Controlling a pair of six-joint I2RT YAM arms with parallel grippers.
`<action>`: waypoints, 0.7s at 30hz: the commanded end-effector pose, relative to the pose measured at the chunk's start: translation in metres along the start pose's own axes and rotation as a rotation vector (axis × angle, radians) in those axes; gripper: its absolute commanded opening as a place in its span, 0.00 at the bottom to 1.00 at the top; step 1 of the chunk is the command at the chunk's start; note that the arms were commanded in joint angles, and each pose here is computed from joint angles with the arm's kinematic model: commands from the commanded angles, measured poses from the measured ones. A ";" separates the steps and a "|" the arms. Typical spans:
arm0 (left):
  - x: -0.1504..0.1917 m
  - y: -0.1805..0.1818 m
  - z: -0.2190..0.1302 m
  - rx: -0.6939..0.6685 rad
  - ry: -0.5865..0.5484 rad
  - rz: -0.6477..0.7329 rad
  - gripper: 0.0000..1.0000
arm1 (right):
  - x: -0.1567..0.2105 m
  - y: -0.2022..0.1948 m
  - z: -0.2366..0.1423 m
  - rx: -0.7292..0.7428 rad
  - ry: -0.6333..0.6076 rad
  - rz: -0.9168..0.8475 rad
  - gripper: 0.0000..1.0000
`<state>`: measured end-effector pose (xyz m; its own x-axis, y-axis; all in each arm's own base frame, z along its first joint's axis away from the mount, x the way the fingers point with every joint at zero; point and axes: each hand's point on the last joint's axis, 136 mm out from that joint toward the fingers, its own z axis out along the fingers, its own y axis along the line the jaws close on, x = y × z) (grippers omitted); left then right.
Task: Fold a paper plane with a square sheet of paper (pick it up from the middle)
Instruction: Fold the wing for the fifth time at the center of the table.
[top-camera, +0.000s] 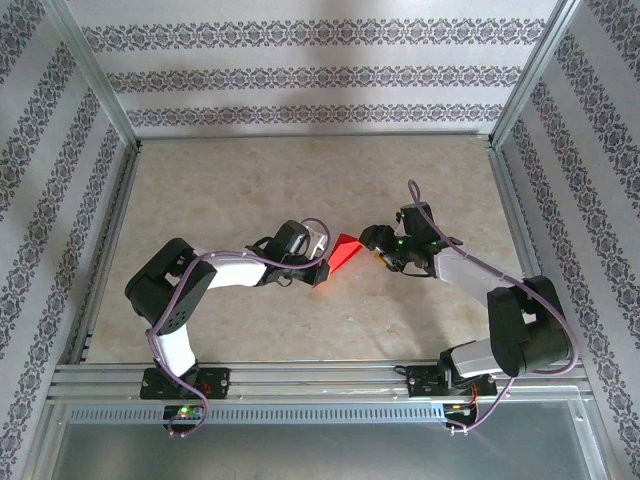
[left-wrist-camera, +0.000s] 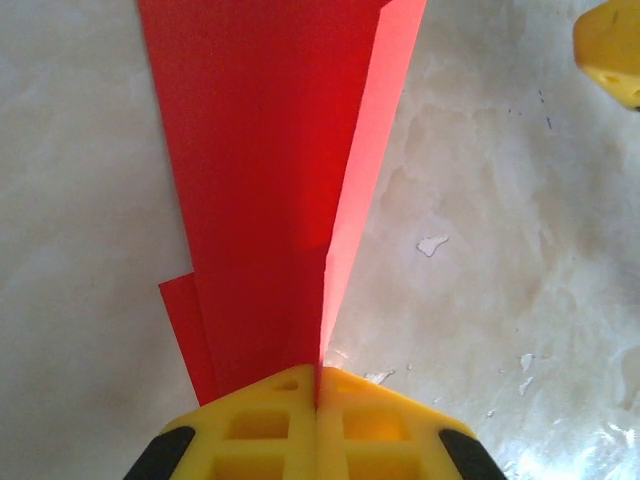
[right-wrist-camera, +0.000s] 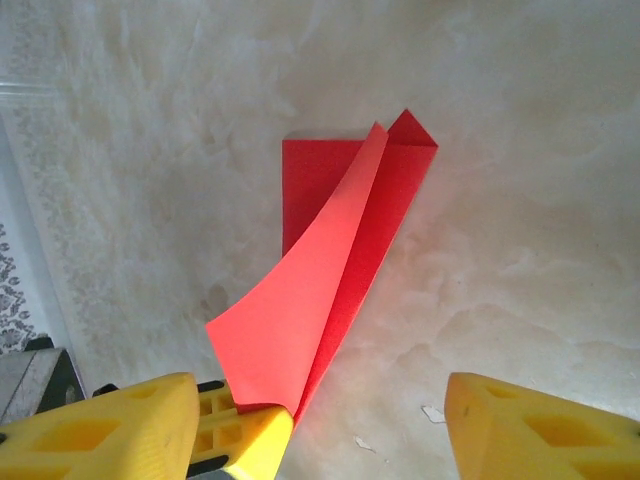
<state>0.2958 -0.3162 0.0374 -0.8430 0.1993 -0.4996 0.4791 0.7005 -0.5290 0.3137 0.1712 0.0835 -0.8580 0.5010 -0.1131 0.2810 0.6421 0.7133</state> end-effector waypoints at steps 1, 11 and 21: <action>0.008 0.005 0.002 0.014 0.049 -0.108 0.03 | 0.002 0.008 0.001 -0.073 0.003 -0.098 0.62; -0.003 0.001 0.002 0.128 -0.011 -0.319 0.03 | 0.020 0.030 0.020 -0.198 0.065 -0.229 0.48; -0.001 0.003 0.003 0.127 0.005 -0.385 0.03 | 0.037 0.042 0.042 -0.236 0.160 -0.263 0.39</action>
<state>0.2954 -0.3161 0.0349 -0.9622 -0.0310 -0.2706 0.1858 0.6519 -0.7352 0.3061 0.2260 0.0676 -0.9448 0.2782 -0.1733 0.0327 0.6062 0.7947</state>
